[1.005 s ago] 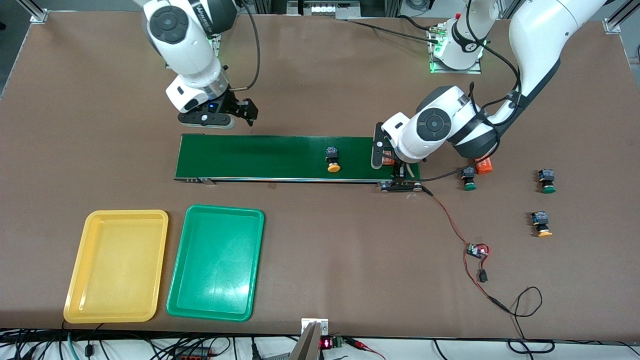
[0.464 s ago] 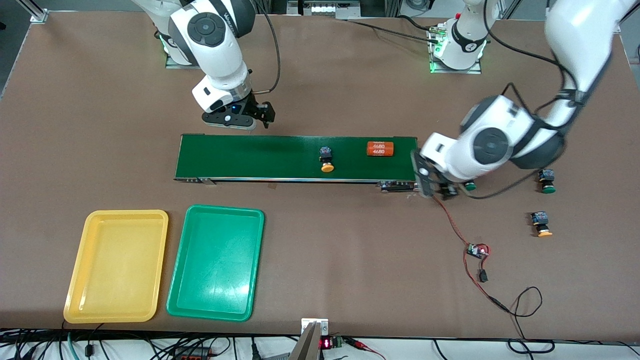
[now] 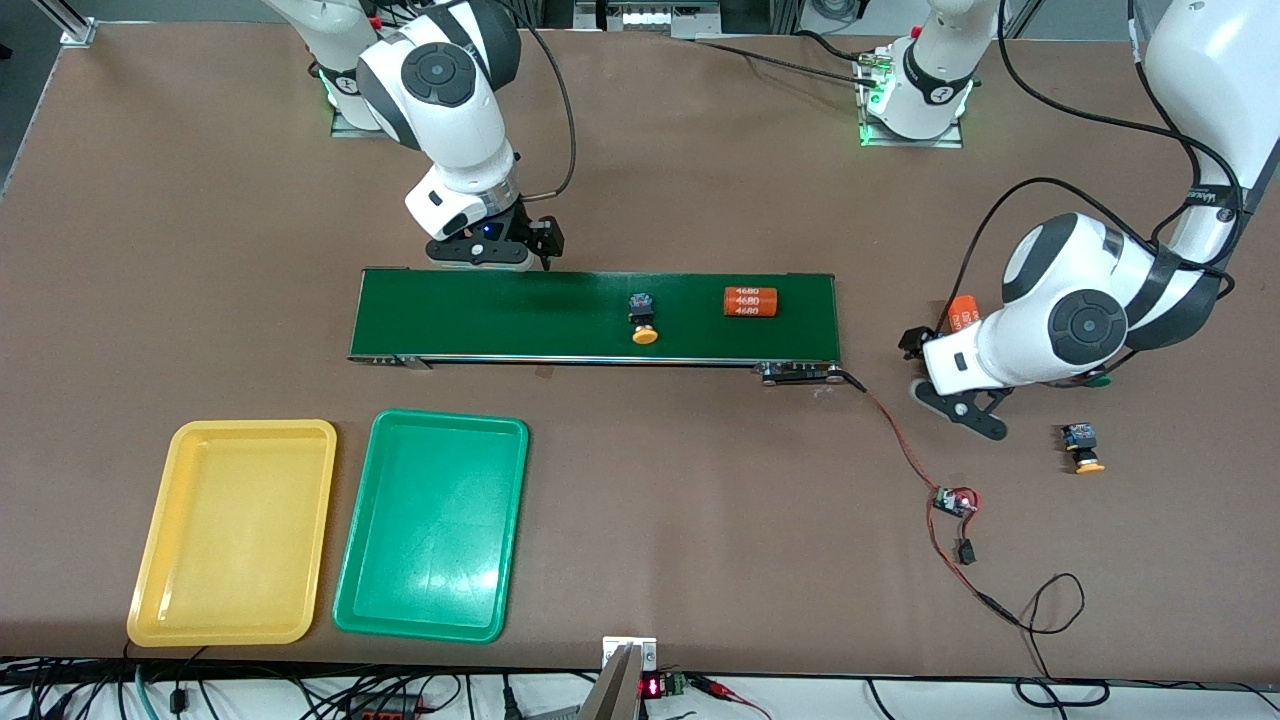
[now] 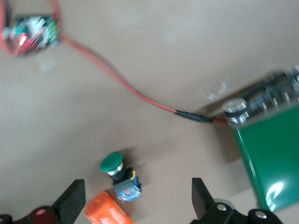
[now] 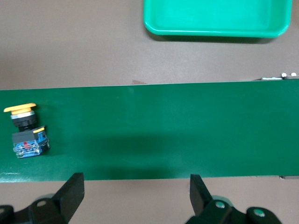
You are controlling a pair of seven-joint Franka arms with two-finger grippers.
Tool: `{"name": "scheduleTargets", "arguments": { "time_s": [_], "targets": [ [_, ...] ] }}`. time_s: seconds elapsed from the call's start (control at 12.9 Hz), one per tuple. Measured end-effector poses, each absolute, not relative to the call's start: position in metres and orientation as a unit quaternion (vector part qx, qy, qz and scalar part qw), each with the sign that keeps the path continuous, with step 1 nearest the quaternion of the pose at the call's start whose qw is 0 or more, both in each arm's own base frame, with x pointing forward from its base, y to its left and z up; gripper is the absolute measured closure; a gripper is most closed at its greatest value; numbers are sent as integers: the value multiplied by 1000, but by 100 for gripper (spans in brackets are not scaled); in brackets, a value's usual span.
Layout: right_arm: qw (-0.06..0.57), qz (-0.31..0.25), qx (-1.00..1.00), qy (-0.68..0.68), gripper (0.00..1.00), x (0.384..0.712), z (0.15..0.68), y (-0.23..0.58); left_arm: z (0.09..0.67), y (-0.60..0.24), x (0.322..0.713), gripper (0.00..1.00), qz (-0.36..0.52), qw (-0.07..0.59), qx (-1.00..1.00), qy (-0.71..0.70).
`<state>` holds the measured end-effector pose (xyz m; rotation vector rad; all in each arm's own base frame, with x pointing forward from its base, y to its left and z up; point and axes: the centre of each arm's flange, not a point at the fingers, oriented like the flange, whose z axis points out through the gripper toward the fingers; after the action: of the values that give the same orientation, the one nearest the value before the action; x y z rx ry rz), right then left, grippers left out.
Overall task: Sort buttons by color to trays
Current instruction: 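Grasp the green button with the left gripper while the right gripper grasps the yellow button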
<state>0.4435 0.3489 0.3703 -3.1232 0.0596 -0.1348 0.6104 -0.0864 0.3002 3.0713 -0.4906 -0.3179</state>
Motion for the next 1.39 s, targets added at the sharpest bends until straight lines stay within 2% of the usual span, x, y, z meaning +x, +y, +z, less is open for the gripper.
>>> {"name": "scheduleTargets", "arguments": {
  "time_s": [0.39,0.7,1.01,1.31,1.39],
  "targets": [
    [11,-41,-999,1,0,434,365,364,273,-32,611,0,-131,-18,991,-23],
    [21,-24,-999,-31,0,416,338,394,245,-35,596,0,-149,-12,988,-27],
    [11,-33,-999,-26,0,419,321,414,209,-39,578,0,-132,-2,991,-36],
    [19,-24,-1000,4,0,442,310,415,183,-31,567,7,-128,-12,991,-43],
    [20,-21,-999,16,0,447,307,412,176,-30,565,17,-132,-7,990,-43]
  ]
}}
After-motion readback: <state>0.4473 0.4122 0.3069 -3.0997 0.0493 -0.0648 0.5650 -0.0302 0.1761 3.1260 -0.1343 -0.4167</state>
